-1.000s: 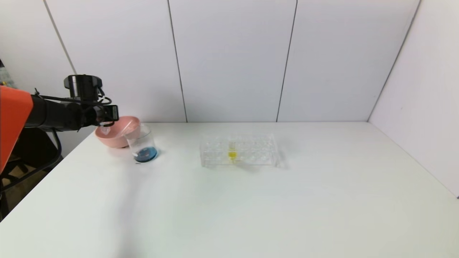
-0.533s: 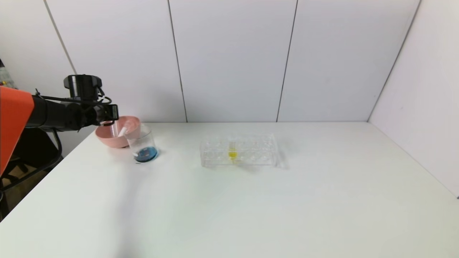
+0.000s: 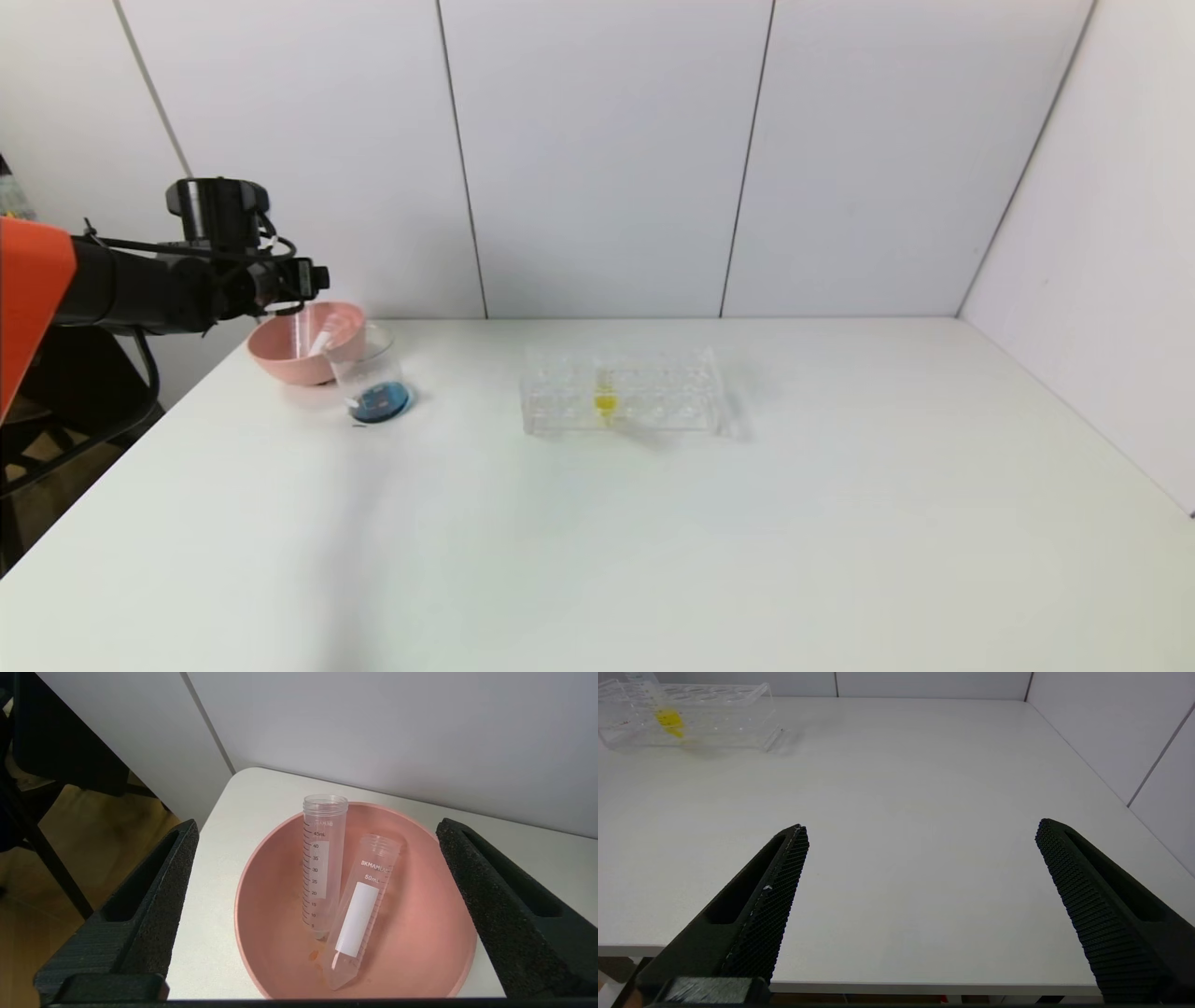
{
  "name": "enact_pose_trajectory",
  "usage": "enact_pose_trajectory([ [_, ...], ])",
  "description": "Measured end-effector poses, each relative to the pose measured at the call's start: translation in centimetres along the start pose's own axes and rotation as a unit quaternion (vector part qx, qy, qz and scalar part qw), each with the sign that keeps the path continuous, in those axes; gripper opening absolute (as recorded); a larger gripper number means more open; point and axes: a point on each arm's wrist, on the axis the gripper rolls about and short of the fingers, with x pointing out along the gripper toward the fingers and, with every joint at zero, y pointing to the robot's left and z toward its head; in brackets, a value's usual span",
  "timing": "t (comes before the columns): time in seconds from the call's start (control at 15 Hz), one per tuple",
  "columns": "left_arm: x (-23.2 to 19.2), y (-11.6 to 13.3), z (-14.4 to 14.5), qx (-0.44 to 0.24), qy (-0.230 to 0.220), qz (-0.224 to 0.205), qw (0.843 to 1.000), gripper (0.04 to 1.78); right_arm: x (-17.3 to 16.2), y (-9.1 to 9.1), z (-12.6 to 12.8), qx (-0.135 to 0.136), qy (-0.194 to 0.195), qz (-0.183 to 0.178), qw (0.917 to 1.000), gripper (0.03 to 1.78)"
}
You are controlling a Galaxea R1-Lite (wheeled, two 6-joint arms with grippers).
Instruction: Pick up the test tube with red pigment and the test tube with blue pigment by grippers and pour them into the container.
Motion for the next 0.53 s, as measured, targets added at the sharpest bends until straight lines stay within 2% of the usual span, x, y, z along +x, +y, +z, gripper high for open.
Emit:
enact_pose_trajectory([
  [0.53, -6.3, -1.9, 3.3, 0.031, -0.042, -0.039, 0.998, 1.78, 0.0, 0.0, 0.0, 0.0, 0.0, 0.0, 1.0, 1.77],
])
